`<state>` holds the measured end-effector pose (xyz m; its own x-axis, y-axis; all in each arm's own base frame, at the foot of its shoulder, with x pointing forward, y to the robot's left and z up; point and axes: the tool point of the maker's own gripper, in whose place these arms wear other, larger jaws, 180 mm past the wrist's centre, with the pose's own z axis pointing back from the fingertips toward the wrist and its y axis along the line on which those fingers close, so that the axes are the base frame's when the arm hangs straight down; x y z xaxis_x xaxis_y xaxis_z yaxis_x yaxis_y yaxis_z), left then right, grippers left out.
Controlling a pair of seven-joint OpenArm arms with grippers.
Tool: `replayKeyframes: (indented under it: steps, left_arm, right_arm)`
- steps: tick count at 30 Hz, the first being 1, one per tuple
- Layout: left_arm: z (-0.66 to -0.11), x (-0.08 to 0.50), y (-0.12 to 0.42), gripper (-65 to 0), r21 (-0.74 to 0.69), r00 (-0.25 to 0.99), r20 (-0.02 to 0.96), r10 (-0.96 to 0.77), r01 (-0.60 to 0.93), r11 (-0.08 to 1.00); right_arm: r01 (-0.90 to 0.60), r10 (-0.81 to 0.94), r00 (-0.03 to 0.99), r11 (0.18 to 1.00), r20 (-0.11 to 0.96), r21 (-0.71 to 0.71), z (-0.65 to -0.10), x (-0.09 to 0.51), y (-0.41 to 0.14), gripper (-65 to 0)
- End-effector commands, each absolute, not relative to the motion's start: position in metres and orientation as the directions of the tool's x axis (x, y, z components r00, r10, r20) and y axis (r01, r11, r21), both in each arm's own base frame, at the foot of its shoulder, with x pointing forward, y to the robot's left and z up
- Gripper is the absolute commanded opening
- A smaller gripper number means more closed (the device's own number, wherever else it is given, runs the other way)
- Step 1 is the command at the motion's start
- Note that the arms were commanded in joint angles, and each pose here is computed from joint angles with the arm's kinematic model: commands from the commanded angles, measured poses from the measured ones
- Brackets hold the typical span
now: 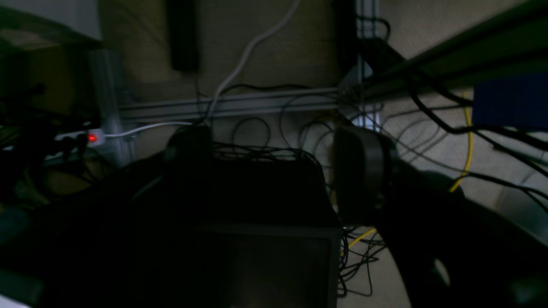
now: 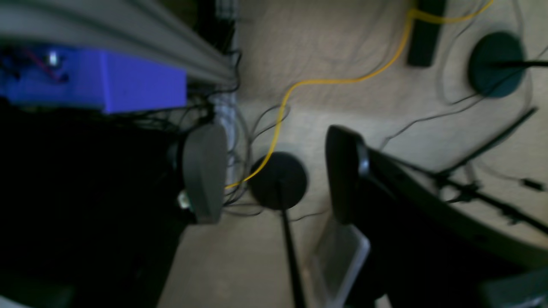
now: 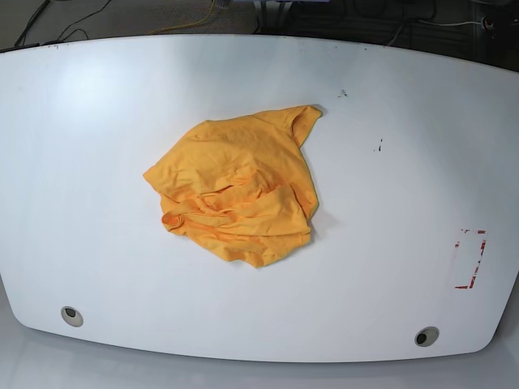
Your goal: Layout the t-shirt on the table in an organized manner, then fold the t-shirt properly
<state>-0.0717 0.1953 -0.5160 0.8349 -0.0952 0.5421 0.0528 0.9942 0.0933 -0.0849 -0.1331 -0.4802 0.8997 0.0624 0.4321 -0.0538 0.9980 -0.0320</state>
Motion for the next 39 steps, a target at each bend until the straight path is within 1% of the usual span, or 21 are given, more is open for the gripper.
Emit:
replayKeyframes:
  steps: [1, 8, 11, 15, 28, 39]
  left_arm:
    - [-0.501, -0.07, 0.203, -23.6, 0.11, 0.815, 0.568, -0.116, 0.065, 0.992]
    - [-0.477, -0.057, 0.204, -23.6, 0.128, 0.777, 0.612, -0.144, 0.083, 0.988]
    - [-0.463, -0.05, 0.216, -23.7, 0.151, 0.759, 0.637, -0.134, 0.048, 0.987]
    - [-0.446, -0.035, 0.225, -23.7, 0.159, 0.722, 0.683, -0.108, -0.002, 0.987]
    - [-0.393, 0.008, 0.246, -23.7, 0.214, 0.601, 0.786, -0.144, -0.047, 0.976]
    - [-0.364, 0.037, 0.239, -23.7, 0.22, 0.514, 0.842, -0.162, -0.053, 0.974]
  right_arm:
    - [-0.055, 0.072, 0.886, 0.997, 0.458, -0.05, -0.464, -0.084, -0.138, -29.5]
    - [-0.069, 0.098, 0.856, 0.995, 0.507, -0.076, -0.436, -0.069, -0.143, -29.5]
    - [-0.067, 0.101, 0.842, 0.994, 0.53, -0.082, -0.425, -0.062, -0.144, -29.5]
    - [-0.028, 0.062, 0.818, 0.997, 0.571, -0.068, -0.411, -0.049, -0.147, -29.5]
    - [-0.015, 0.051, 0.74, 0.998, 0.671, -0.059, -0.379, -0.011, -0.155, -29.5]
    - [-0.048, 0.086, 0.688, 0.996, 0.72, -0.073, -0.366, 0.013, -0.158, -29.5]
